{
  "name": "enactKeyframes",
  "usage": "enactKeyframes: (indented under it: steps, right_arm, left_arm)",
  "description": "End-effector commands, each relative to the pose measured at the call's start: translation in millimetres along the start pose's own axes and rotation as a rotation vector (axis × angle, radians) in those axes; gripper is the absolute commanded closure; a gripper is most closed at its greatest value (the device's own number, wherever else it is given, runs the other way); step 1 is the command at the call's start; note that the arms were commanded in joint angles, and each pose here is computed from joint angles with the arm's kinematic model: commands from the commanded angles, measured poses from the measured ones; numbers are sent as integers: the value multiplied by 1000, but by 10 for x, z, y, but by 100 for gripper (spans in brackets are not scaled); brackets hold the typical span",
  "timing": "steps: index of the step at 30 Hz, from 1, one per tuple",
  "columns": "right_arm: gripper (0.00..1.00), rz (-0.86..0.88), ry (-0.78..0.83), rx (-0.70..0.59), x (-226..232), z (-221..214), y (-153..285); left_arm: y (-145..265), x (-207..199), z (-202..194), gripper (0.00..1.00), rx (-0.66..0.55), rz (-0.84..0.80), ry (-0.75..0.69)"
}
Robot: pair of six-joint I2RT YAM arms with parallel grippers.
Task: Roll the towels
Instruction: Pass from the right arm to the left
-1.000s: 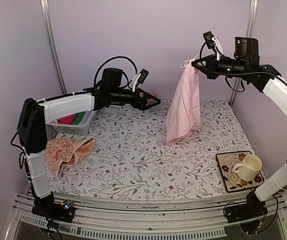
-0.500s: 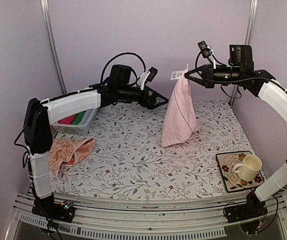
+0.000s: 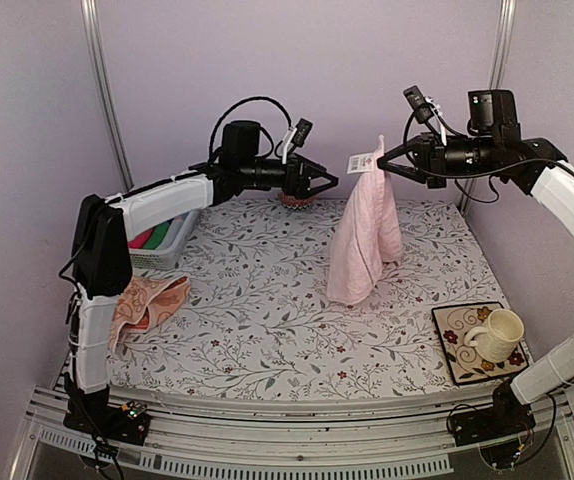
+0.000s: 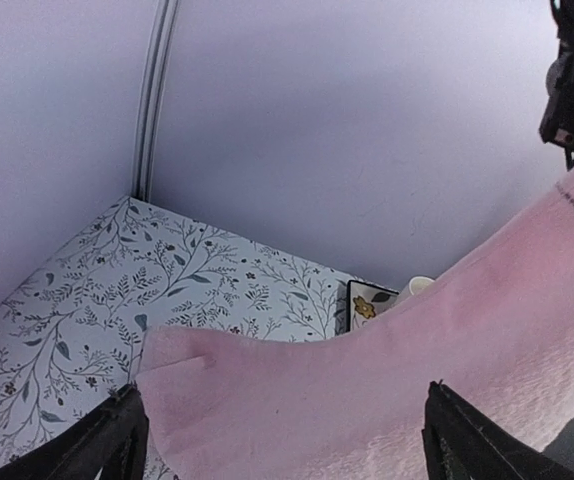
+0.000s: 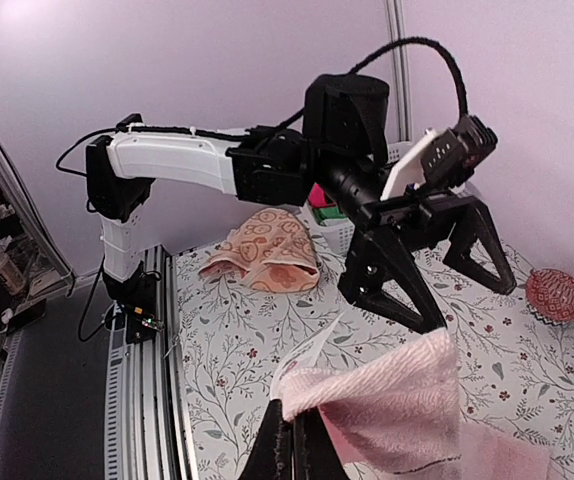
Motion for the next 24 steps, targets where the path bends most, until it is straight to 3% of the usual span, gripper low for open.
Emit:
enactKeyframes:
  steps: [1, 5, 7, 13, 16, 24]
  right_arm:
    - [98, 10, 41, -24, 200, 59, 144]
    - [98, 140, -2, -76, 274, -7, 92]
    - [98, 114, -8, -98, 247, -12, 37]
    - [99, -230, -143, -34, -188, -159, -199]
    - [99, -307, -184, 19, -385, -252, -371]
    - [98, -225, -154, 117, -496, -496, -921]
  left_arm:
    - [-319, 167, -421, 4, 36, -13, 149]
    - [-484, 182, -769, 3, 101, -13, 228]
    - [-465, 183, -805, 3, 108, 2, 239]
    - [-55, 202, -426, 3, 23, 204, 218]
    - [223, 246, -272, 3, -12, 296, 254]
    - [521, -4, 98, 3, -82, 305, 231]
Point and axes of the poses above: each gripper's point midway between its finger pads, its own y axis back along the fingers, its own x axis along the line the jaws close on, z = x × y, the point moved 9 cm from there along y, back along the fingers, and after that the axes turned 14 degrees about y, right-handed, at the moved point
